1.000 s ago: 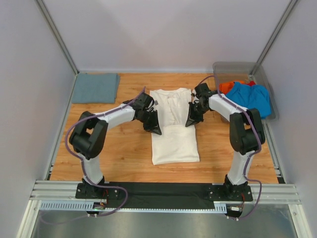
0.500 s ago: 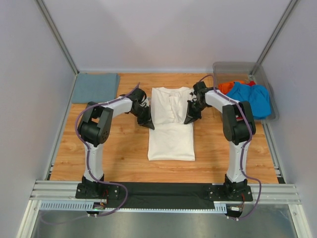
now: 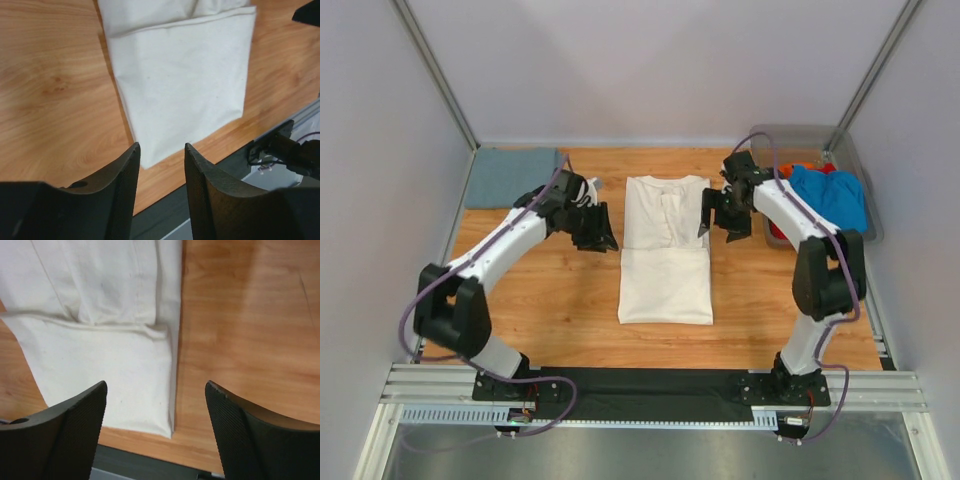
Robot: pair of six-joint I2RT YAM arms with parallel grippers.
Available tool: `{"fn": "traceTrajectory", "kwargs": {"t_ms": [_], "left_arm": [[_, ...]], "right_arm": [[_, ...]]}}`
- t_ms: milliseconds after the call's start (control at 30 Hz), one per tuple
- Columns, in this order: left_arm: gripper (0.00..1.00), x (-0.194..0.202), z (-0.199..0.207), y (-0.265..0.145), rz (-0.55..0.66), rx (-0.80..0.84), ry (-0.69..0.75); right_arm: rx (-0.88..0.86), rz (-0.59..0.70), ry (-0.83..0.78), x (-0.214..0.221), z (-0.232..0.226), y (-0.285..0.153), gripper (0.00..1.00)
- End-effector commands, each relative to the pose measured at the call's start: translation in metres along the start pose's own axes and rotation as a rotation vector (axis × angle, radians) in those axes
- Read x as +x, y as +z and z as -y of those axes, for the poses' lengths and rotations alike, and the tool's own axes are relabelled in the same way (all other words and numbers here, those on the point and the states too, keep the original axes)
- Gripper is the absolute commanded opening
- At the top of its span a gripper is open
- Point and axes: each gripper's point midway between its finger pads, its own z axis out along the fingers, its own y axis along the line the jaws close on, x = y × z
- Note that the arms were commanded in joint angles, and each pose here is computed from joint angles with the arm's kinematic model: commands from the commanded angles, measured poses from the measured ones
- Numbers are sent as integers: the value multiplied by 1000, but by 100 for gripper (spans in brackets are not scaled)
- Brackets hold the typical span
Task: Fold and stack the t-shirts
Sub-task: Fold the tshirt
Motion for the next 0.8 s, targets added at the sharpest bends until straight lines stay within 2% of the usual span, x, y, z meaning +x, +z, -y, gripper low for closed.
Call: {"fn": "traceTrajectory", "kwargs": {"t_ms": [0,67,100,133,167,200,233,267,300,333,400,533,633,767], "left_arm": [[48,22,10,-27,26,53,-30],[49,57,7,-18,-33,86,-85],[50,58,13,-21,10,127,-71],[50,83,5,-11,-39,140,-111],[50,92,7,-8,-45,161,-160],[51,93,16,-9,-7,211,-149],[51,114,5,0,-40,195,-197],[51,121,5,2,-48,199,-262],[51,134,5,6,-46,208,-267],[51,136,1,8,-20,186,-289],[53,137,7,7,28,210,-355],[56,159,2,22,69,179,-489],[57,160,-1,31,98,149,-592],[57,169,-12,44,71,63,-747]], "right_arm": [[39,29,13,33,20,-38,81],[-71,-18,46,70,11,-34,88],[-117,-35,58,84,8,-30,89],[-229,10,54,85,-9,-38,89],[-268,8,90,93,-13,-36,89],[-275,-48,130,120,-5,-22,89],[-343,-7,126,119,-14,-28,85],[-357,-18,166,128,-14,-25,82],[-350,-44,193,144,-7,-16,79],[-359,-11,196,145,-6,-18,72],[-366,-7,239,153,-4,-16,69],[-325,-3,303,178,11,-7,71],[-342,4,350,184,12,-5,73],[-336,-3,452,199,18,5,75]]}}
